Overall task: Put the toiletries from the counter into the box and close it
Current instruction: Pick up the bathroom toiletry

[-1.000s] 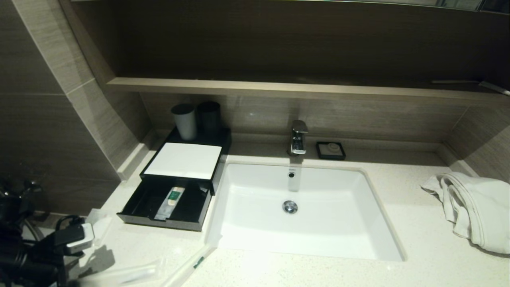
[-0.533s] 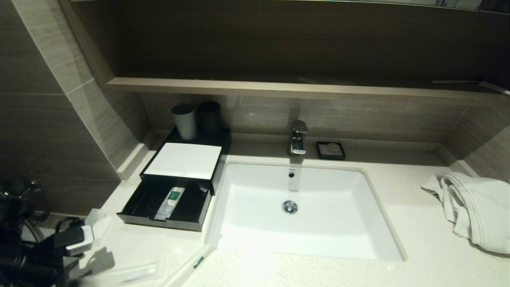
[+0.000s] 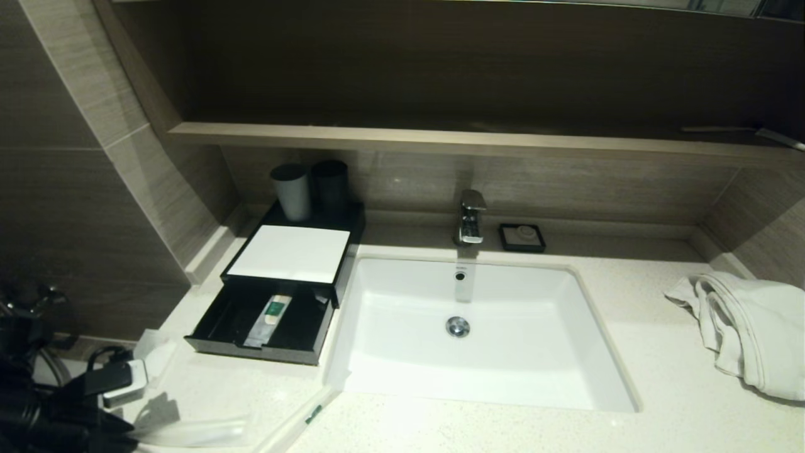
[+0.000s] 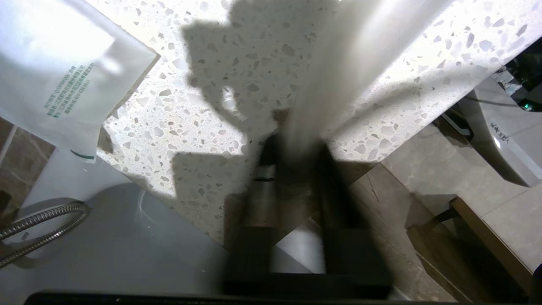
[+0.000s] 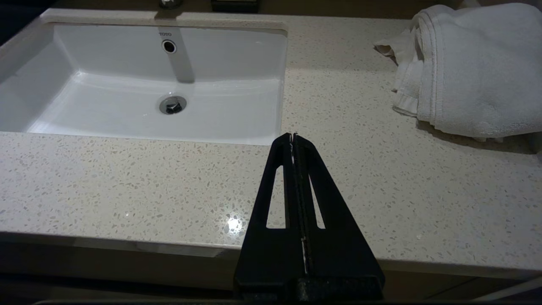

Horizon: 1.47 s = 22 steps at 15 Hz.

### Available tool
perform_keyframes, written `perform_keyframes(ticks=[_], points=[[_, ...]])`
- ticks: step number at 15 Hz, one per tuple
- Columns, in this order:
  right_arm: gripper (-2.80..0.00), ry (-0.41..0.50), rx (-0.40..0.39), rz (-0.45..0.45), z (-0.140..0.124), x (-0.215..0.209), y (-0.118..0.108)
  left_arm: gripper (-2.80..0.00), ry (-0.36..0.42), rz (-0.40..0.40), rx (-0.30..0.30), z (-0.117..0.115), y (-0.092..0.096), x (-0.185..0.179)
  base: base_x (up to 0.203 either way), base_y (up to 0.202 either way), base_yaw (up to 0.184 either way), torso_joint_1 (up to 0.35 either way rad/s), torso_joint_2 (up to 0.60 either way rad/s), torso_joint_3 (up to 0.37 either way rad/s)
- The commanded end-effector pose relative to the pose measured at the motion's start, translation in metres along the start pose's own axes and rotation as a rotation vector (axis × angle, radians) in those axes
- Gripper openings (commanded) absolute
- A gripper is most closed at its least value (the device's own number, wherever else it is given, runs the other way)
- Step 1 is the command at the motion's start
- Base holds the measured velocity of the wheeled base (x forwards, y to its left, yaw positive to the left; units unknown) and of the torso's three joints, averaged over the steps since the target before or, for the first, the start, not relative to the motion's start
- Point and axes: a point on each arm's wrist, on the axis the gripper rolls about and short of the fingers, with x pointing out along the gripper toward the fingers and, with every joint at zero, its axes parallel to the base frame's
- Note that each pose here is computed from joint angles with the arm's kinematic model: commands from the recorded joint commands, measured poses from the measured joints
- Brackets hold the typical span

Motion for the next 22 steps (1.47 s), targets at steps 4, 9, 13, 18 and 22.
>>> perform_keyframes(ticks=[4, 9, 13, 18, 22], points=[[-2.80, 0.000, 0.000, 0.000, 0.000, 0.000, 0.000, -2.80, 0.002, 0.003, -0.001, -0.002, -0.003, -0.006, 0.000, 0.000, 0.000, 0.000, 0.00, 0.000], [-2.80, 0.000, 0.000, 0.000, 0.000, 0.000, 0.000, -2.80, 0.008, 0.023, -0.021, -0.003, -0.010, -0.026, 0.000, 0.000, 0.000, 0.000, 0.00, 0.000], [-2.80, 0.000, 0.000, 0.001, 0.000, 0.000, 0.000, -2.80, 0.012, 0.017, -0.044, 0.001, -0.021, -0.048, 0.000, 0.000, 0.000, 0.000, 0.00, 0.000], [-2.80, 0.000, 0.000, 0.000, 0.000, 0.000, 0.000, -2.80, -0.073, -0.090, -0.071, 0.013, -0.059, -0.080, 0.000, 0.000, 0.000, 0.000, 0.00, 0.000], [-2.80, 0.000, 0.000, 0.002, 0.000, 0.000, 0.000, -2.80, -0.100, -0.171, -0.023, 0.023, -0.075, -0.090, 0.000, 0.000, 0.000, 0.000, 0.00, 0.000]])
